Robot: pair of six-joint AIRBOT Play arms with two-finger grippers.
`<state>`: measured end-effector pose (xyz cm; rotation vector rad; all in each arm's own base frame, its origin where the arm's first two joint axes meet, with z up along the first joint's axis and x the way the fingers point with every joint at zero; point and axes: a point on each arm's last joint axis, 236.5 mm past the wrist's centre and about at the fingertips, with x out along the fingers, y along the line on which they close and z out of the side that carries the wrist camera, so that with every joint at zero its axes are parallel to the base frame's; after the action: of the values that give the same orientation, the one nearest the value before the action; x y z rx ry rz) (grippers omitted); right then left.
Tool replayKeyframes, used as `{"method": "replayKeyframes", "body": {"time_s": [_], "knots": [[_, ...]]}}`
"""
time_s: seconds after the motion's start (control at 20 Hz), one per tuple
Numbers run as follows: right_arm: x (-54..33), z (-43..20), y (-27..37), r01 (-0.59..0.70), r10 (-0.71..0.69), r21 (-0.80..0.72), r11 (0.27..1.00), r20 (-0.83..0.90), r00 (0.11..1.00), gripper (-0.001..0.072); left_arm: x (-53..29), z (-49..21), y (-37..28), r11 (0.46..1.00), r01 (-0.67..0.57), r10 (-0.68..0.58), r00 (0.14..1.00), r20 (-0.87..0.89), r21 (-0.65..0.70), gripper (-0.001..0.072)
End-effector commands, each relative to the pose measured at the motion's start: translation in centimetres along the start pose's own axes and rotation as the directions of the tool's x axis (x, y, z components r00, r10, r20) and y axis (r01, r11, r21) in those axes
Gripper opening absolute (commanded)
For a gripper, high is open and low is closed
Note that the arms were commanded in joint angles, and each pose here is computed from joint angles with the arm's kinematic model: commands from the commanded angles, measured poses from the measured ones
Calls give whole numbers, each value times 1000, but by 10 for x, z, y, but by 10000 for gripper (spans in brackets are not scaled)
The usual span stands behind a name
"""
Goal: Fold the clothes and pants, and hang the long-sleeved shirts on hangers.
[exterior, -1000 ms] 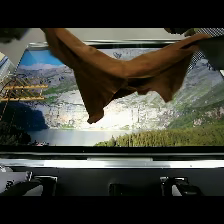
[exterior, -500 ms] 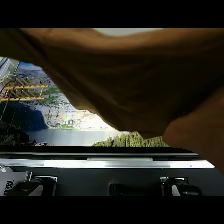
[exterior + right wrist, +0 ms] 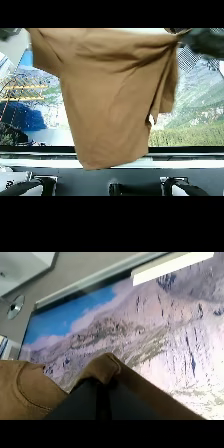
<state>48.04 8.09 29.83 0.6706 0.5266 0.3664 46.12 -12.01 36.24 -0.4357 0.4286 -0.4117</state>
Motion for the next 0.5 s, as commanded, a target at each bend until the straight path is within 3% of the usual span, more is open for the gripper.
{"method": "replayKeyframes", "body": {"time_s": [0.0, 0.25, 0.45], "knots": [[114, -35, -69, -62, 91, 249, 967, -103, 991, 32, 99, -59, 85, 990, -115, 100, 979, -177, -77, 22], [214, -118, -107, 22, 31, 268, 963, -190, 981, 32, 189, -160, 174, 961, -229, 156, 912, -380, -156, 22], [244, -178, -112, 55, 34, 280, 958, -303, 952, 33, 211, -206, 194, 944, -255, 133, 874, -468, -208, 23]]}}
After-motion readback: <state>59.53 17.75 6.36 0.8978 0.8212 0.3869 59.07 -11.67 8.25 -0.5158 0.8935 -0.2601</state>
